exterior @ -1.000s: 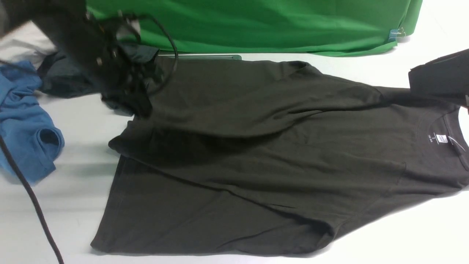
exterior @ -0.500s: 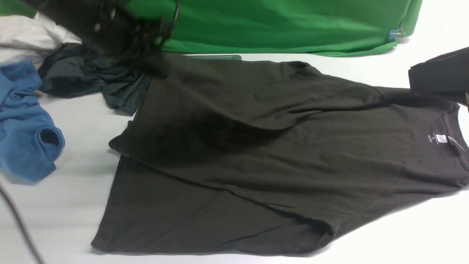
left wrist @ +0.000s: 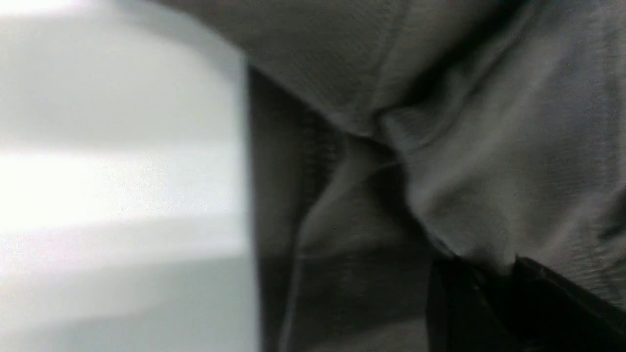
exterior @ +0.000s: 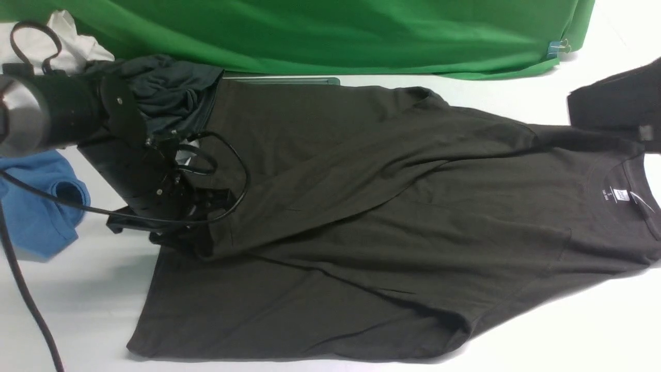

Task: Fold a long-sleeved shirt on a white desktop.
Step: 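Fold the left side of the dark shirt inward over its body with the left gripper, then grasp the near edge of the shirt at its hem and shoulder corners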

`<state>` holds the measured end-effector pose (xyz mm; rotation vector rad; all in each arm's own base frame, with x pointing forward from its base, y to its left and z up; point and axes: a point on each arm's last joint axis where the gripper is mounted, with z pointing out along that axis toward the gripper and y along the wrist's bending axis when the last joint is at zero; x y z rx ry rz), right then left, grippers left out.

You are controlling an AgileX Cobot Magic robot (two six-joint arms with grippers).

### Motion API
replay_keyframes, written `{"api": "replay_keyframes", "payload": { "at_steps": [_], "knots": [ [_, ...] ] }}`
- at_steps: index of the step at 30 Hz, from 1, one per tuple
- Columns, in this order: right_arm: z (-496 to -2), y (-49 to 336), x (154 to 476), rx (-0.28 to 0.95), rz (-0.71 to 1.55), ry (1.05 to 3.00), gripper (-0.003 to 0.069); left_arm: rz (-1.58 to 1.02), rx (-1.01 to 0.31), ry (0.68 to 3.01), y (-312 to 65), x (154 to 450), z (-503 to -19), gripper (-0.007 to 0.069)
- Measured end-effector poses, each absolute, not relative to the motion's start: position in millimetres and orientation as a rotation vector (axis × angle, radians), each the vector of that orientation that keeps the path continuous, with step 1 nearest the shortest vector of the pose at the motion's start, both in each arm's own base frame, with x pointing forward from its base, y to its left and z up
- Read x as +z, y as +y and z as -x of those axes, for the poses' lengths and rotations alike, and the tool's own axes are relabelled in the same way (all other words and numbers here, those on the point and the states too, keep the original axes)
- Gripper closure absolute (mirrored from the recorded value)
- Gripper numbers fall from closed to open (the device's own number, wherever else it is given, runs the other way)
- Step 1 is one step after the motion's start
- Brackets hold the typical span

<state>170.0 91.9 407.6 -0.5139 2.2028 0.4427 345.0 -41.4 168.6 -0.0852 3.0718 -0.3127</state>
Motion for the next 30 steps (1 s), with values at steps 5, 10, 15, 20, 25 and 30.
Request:
{"api": "replay_keyframes", "payload": {
  "at_steps": [5, 10, 15, 20, 25, 30],
  "knots": [
    [-178, 95, 401, 0.439, 0.517, 2.235, 0.0415, 0.018, -0.223, 3.109, -36, 179, -337, 0.0317],
    [-183, 98, 397, 0.436, 0.522, 2.262, 0.0415, 0.083, -0.136, 3.148, -29, 202, -303, 0.017],
    [-184, 98, 396, 0.436, 0.522, 2.266, 0.0415, 0.241, -0.114, 3.154, -23, 193, -244, 0.0126],
    [-184, 98, 396, 0.437, 0.523, 2.268, 0.0415, 0.361, -0.122, 3.152, -23, 169, -222, 0.0123],
    [-184, 98, 395, 0.437, 0.525, 2.273, 0.0415, 0.44, -0.146, 3.17, -21, 147, -231, 0.0123],
    [-184, 98, 391, 0.42, 0.558, 2.276, 0.0415, 0.389, -0.263, 3.234, -11, 142, -237, 0.0193]
  ]
}}
